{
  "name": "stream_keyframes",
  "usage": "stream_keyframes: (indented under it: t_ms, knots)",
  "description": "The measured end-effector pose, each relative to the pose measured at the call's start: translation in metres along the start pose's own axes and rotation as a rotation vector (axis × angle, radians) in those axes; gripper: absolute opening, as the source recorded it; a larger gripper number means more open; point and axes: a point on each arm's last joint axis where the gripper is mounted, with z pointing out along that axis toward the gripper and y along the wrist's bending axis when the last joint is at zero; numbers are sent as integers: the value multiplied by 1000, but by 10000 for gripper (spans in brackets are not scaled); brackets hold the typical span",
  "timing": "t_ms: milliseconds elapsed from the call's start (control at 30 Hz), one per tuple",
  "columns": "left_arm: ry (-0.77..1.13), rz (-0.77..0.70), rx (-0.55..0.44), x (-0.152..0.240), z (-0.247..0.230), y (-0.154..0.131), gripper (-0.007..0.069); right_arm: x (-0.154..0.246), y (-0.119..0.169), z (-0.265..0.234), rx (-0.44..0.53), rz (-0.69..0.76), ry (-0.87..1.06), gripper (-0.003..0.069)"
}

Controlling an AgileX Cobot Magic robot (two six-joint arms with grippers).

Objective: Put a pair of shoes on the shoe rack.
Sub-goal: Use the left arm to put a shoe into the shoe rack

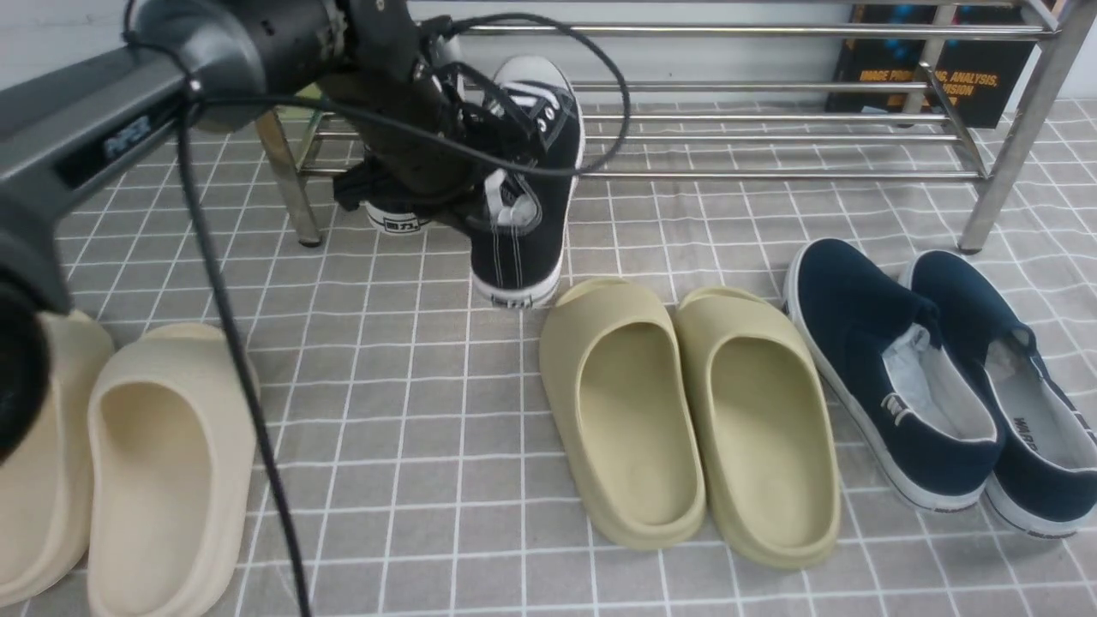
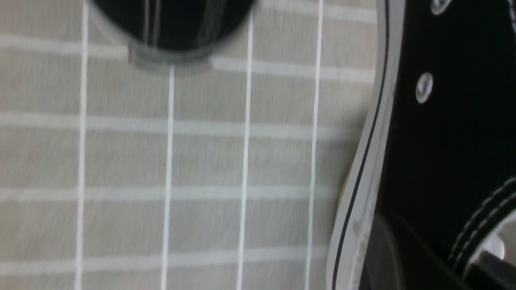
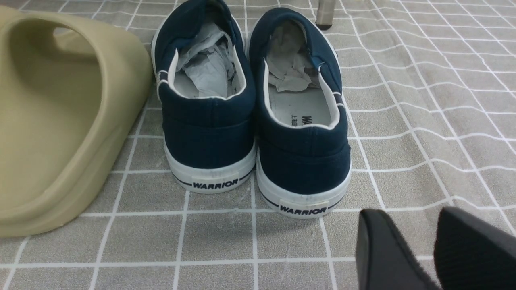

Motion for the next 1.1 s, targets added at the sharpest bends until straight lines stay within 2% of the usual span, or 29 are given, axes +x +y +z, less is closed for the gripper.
stream_keyframes:
  t_ms: [233,400,567,767,867,967,1100]
  knots:
    - [-62,-56,45,-39,14,6,-13,0,0,0,0,0,0,239]
    - [-84,-55,54,-49,30,5,-9,0,0,0,0,0,0,239]
    - [-82,-50,45,-50,43,7,36,0,0,0,0,0,0,239]
    - [-185,-26,58,-61,37,4,226,0,0,0,0,0,0,239]
    - [-184,-25,57,-61,34,4,281,0,0,0,0,0,0,239]
    - [-159,-5,45,-59,26,3,279,0,0,0,0,0,0,239]
    - [-124,89,14,-55,-7,0,197,0,0,0,0,0,0,239]
